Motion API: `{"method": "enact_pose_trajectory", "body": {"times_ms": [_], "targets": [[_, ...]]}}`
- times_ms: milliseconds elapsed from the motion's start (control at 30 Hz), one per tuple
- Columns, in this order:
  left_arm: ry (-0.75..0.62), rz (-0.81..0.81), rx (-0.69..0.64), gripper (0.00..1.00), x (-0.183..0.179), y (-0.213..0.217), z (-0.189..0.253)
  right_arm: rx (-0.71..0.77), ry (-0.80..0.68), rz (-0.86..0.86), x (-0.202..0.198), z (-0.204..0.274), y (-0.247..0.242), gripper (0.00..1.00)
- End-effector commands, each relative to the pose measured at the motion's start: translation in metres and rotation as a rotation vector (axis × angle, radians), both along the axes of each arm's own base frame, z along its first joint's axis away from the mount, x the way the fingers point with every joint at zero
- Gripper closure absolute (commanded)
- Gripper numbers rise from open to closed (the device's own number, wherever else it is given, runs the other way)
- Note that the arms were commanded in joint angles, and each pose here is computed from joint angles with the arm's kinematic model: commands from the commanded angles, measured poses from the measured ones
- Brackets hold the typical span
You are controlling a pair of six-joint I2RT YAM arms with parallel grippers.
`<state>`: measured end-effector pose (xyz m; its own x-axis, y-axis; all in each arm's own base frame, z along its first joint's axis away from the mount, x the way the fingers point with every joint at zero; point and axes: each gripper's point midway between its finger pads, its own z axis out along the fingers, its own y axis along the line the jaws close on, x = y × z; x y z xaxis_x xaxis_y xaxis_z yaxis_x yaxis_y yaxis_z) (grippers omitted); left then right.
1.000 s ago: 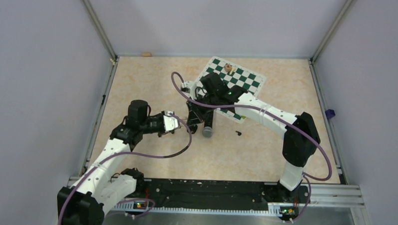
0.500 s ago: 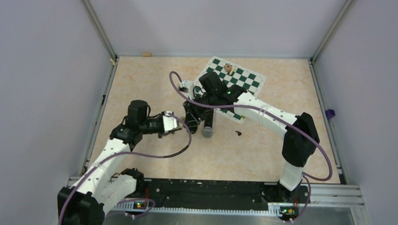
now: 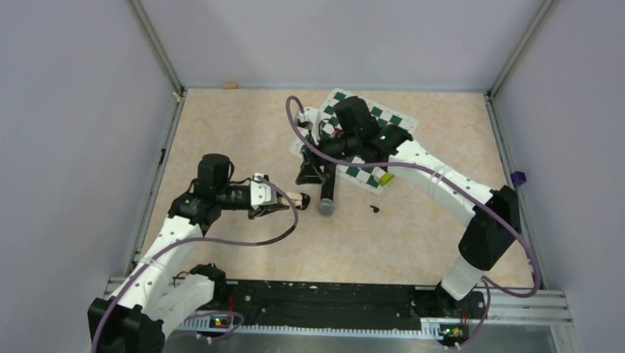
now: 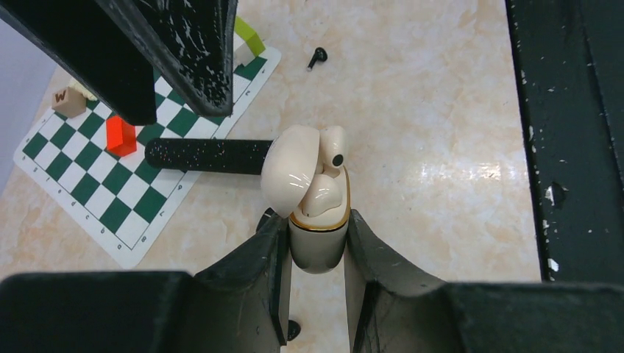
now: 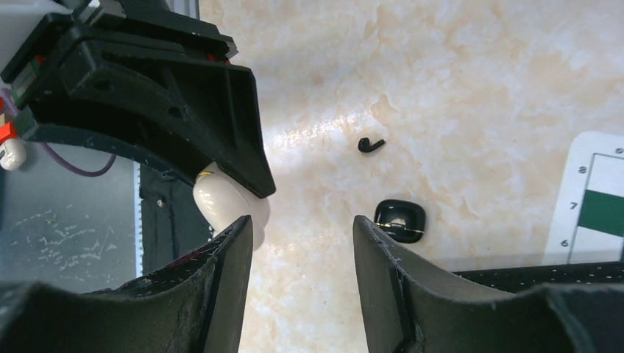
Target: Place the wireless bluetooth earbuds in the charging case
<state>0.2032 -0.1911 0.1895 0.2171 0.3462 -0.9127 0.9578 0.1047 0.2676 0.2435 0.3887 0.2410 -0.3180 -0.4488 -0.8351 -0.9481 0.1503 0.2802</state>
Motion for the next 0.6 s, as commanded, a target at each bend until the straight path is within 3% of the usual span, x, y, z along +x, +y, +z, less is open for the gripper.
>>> {"method": "enact_pose_trajectory", "body": {"times_ms": [0, 167, 267, 400, 567], "targets": [[-0.051, -0.083, -0.028, 1.00, -0.008, -0.005, 0.044, 0.138, -0.165, 0.087, -0.007, 0.063, -0.018, 0.48], [-0.029, -0.135, -0.031, 1.00, -0.014, -0.007, 0.082, 0.211, -0.361, 0.167, -0.018, 0.086, -0.033, 0.47], [0.022, -0.173, -0.099, 1.00, -0.018, -0.014, 0.103, 0.263, -0.488, 0.224, -0.028, 0.100, -0.040, 0.46], [0.102, -0.232, -0.220, 1.00, -0.025, -0.024, 0.114, 0.285, -0.531, 0.297, -0.041, 0.102, -0.046, 0.45], [0.215, -0.224, -0.275, 1.00, -0.026, -0.024, 0.101, 0.330, -0.485, 0.333, -0.055, 0.090, -0.046, 0.44]]}}
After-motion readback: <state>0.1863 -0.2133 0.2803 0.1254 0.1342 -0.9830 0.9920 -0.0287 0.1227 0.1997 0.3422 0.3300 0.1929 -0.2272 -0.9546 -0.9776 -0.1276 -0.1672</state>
